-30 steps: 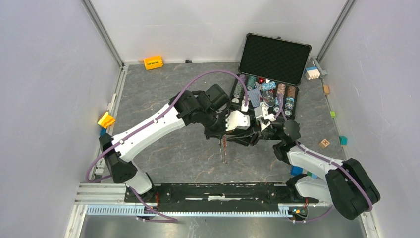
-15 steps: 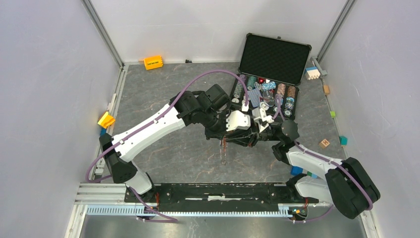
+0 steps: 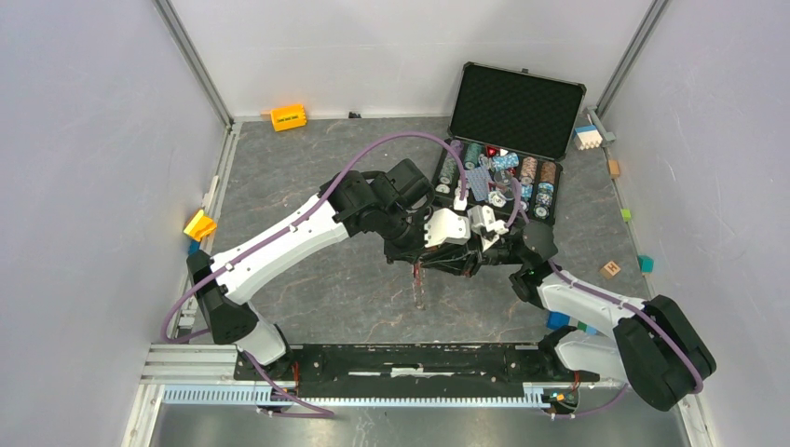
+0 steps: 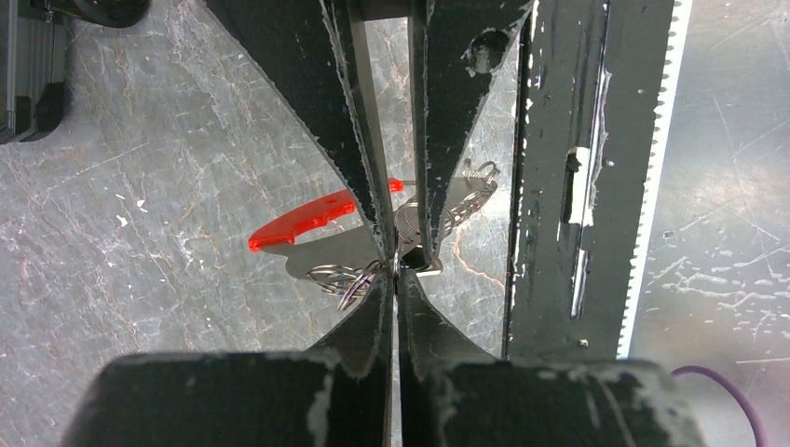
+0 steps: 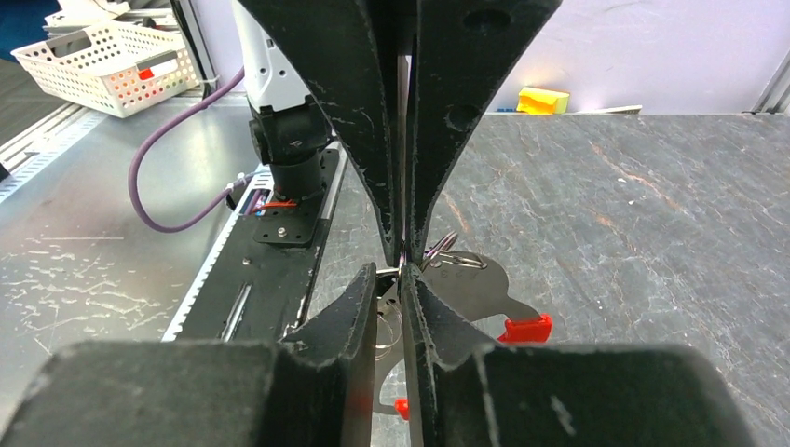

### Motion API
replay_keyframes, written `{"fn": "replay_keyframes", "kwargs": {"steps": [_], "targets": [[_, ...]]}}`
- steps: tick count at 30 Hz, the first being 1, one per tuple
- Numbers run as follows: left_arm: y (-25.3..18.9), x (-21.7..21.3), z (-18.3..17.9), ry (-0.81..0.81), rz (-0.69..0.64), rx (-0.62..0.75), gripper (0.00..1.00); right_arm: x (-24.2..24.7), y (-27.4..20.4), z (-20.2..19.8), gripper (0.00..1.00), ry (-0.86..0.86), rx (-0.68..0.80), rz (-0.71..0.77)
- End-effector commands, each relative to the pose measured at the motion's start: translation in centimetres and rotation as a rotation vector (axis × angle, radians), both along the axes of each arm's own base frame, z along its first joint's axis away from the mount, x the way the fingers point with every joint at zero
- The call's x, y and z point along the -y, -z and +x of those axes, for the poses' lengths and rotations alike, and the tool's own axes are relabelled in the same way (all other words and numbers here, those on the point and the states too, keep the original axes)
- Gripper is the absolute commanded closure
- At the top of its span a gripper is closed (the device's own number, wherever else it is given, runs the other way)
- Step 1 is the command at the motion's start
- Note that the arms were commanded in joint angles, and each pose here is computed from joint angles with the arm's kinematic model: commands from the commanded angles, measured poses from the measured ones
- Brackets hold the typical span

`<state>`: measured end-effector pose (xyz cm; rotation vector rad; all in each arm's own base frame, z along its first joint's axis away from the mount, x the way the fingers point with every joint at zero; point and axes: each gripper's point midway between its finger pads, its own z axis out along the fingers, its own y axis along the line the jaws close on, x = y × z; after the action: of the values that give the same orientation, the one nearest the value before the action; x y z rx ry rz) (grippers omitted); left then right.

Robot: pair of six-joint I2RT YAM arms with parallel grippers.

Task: Put the keys on the keyring

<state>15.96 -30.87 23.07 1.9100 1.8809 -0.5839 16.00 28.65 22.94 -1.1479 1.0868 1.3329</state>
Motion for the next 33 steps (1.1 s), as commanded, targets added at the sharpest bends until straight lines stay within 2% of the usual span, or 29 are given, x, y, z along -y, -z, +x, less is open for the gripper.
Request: {"fn": "replay_keyframes", "kwargs": {"steps": [1,6,11,22,28,33], "targets": [[-2.1,1.5,-0.2,0.005,-0.104,0.005,0.98,-0.4,-0.2,0.0,0.80,-0.011,0.024,-0.014],[-1.9,1.7,-0.2,0.003,-0.104,-0.002,0.98,-0.5,-0.2,0.1,0.87,-0.003,0.027,-0.020],[-2.0,1.8,-0.2,0.001,-0.110,-0.004,0.98,-0.5,-0.1,0.6,1.00,0.027,0.030,-0.028],[-2.1,1.8,-0.4,0.003,-0.156,0.009,0.98,-0.1,-0.1,1.4,1.00,0.088,0.058,-0.033],[-2.6,1.3,0.2,-0.011,-0.186,0.061,0.87,-0.1,-0.3,1.5,1.00,0.079,0.068,-0.048],[-3.0,0.5,1.0,-0.038,-0.200,0.106,0.74,0.0,-0.6,1.5,1.00,0.079,0.082,-0.043]]}}
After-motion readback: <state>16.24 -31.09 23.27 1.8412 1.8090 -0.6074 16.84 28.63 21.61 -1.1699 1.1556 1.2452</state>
